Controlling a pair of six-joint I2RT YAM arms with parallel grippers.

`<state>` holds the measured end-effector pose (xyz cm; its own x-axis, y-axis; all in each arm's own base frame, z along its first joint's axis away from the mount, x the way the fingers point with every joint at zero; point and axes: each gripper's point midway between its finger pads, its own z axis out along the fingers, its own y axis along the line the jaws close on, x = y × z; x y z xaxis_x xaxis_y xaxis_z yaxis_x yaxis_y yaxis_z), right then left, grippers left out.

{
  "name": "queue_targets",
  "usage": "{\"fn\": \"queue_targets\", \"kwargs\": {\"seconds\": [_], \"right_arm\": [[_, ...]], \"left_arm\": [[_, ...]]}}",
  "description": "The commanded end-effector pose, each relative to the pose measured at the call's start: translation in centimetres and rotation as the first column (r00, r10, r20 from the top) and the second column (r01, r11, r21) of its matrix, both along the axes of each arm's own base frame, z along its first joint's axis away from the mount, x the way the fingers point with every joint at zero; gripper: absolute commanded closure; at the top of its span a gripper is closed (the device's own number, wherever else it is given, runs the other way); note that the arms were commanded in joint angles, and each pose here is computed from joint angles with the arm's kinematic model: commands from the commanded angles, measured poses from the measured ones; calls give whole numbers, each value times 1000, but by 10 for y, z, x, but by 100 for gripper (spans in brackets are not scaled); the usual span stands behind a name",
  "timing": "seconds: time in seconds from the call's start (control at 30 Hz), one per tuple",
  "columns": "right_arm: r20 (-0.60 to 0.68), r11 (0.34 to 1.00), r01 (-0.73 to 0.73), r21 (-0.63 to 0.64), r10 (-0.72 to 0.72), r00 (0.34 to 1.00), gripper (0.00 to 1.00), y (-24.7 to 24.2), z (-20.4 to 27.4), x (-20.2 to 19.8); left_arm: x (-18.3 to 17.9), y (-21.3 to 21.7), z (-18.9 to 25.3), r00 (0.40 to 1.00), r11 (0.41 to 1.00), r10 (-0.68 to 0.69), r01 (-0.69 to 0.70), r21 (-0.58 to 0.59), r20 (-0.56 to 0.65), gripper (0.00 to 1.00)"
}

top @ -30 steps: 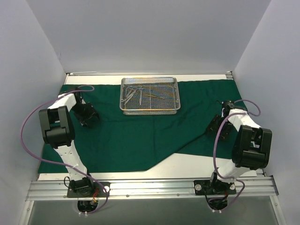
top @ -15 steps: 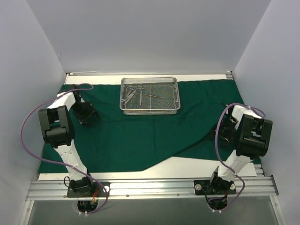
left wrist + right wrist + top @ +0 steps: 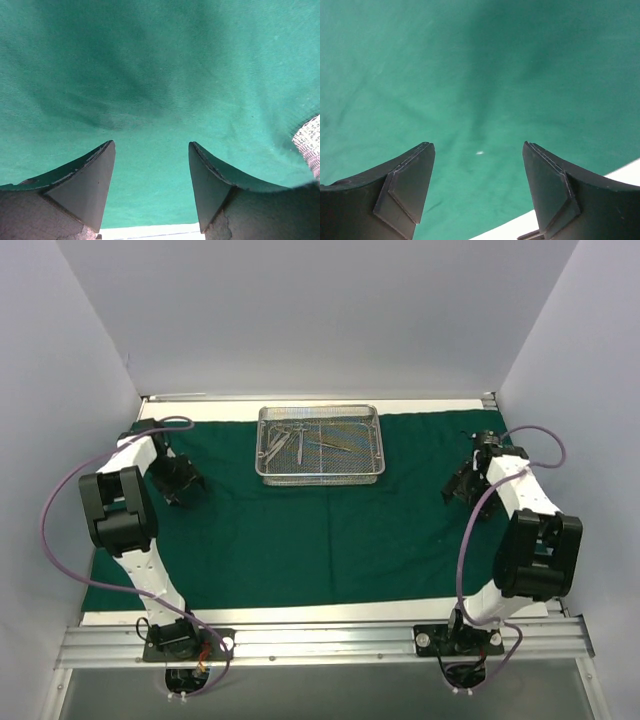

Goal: Open and lay out the surgical kit
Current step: Smooth out the surgical kit at the center of the board.

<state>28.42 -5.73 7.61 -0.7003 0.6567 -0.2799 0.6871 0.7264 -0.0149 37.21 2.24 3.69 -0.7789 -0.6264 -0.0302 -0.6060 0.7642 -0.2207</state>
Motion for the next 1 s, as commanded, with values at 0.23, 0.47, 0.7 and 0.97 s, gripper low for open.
{"fn": "queue_targets", "kwargs": {"seconds": [0.23, 0.47, 0.7, 0.97], "right_arm": [[-117, 956, -214, 198, 240, 964, 26, 79, -58, -16], [-205, 940, -87, 329, 161, 965, 26, 113, -93, -80], [-278, 943, -86, 320, 180, 944, 25, 111, -92, -102], [-31, 929, -355, 110, 360, 933, 18, 93, -29, 35]], "left_arm": [[10, 21, 4, 1000, 996, -14, 13, 92, 6, 27], [12, 30, 7, 1000, 991, -4, 5, 137, -12, 26], [16, 42, 14, 1000, 985, -7, 11, 171, -19, 24], [34, 27, 50, 991, 990, -64, 48, 136, 117, 21]]}}
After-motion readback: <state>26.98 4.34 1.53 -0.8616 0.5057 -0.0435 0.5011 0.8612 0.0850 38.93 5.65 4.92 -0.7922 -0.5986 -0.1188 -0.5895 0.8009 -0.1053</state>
